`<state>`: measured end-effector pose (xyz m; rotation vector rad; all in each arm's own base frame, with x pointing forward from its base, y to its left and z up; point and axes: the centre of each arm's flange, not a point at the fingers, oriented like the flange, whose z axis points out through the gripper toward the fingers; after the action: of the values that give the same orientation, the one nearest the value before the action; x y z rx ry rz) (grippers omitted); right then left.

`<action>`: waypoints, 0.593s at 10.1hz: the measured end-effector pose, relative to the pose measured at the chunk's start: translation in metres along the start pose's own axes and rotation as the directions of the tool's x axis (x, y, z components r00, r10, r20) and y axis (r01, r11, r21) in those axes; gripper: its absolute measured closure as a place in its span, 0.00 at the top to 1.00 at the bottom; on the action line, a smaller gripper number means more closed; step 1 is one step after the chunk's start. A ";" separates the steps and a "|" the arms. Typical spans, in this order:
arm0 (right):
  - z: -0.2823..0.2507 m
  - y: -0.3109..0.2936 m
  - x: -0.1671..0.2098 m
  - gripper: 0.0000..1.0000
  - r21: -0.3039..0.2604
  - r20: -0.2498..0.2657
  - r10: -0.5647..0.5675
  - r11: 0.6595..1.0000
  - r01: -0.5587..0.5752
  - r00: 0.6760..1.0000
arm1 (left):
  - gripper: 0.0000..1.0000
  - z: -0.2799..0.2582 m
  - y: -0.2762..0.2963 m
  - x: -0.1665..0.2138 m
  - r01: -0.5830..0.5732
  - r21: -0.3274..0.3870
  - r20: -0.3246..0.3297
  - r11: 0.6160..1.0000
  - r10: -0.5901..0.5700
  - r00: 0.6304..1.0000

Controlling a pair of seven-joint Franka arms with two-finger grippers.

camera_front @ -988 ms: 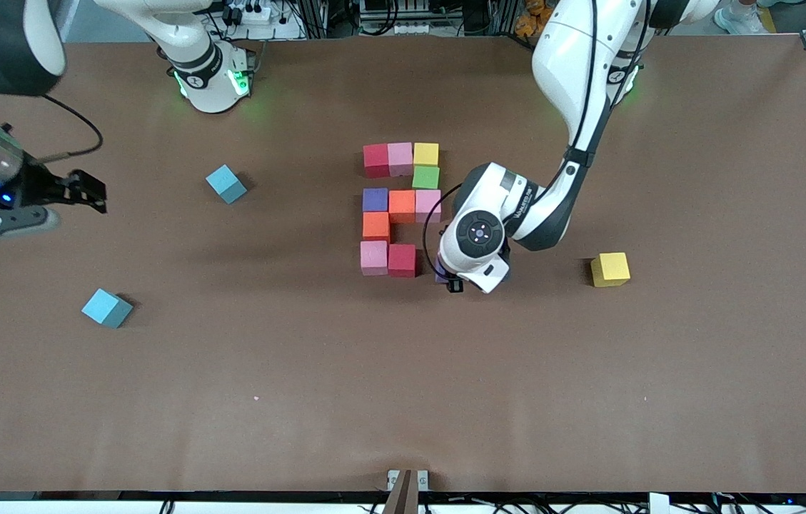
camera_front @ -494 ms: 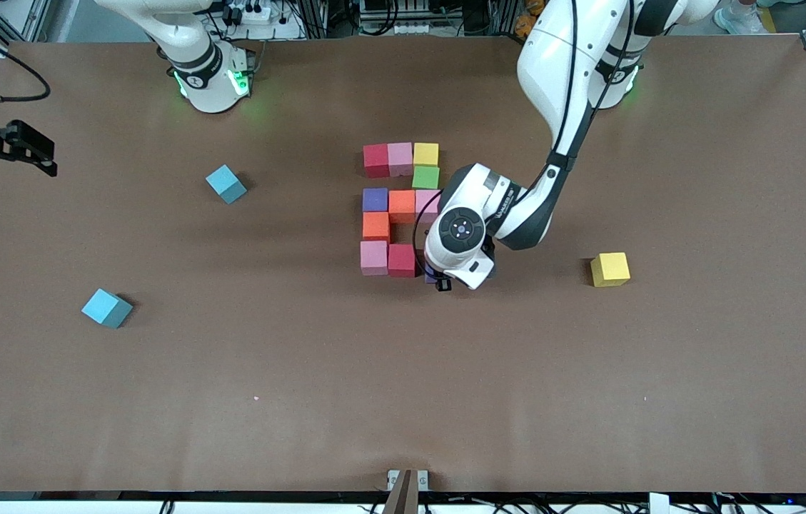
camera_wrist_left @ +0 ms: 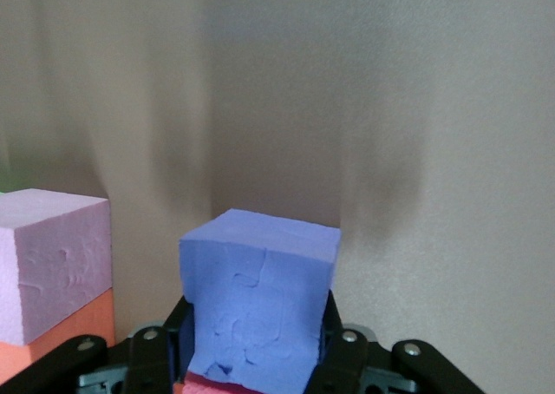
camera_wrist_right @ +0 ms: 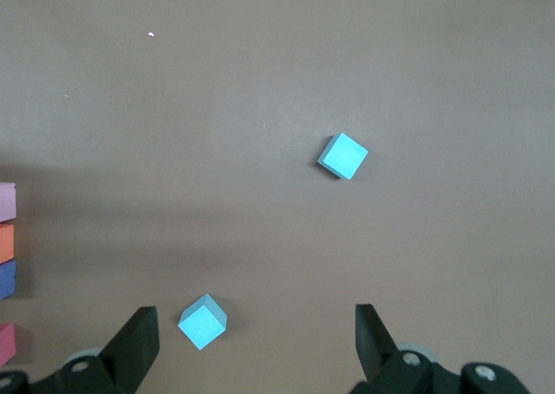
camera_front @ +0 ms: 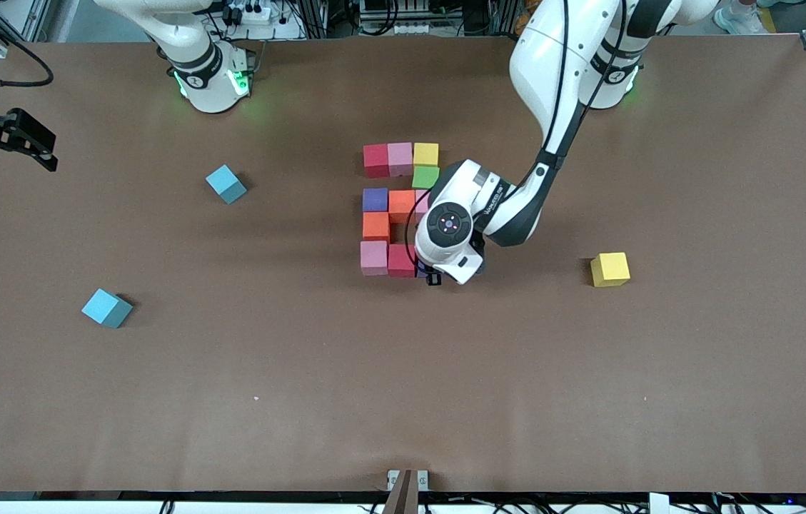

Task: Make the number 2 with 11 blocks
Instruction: 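Lower the purple cube beside the red cube with the left gripper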

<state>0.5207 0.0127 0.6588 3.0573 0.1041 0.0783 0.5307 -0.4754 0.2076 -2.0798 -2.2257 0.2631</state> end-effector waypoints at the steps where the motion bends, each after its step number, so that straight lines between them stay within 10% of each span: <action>1: 0.000 -0.004 0.003 1.00 0.001 -0.004 0.013 1.000 -0.013 1.000 | 0.57 0.001 -0.003 -0.003 -0.005 0.001 -0.001 1.000 0.005 1.000; 6: -0.003 -0.005 0.035 1.00 0.134 -0.028 0.063 0.989 -0.058 0.998 | 0.75 0.004 -0.004 -0.004 -0.008 0.003 -0.003 1.000 0.008 1.000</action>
<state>0.5547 0.0199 0.6631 3.1932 0.0190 0.1292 0.5267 -0.4797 0.2050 -2.0863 -2.2148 0.2629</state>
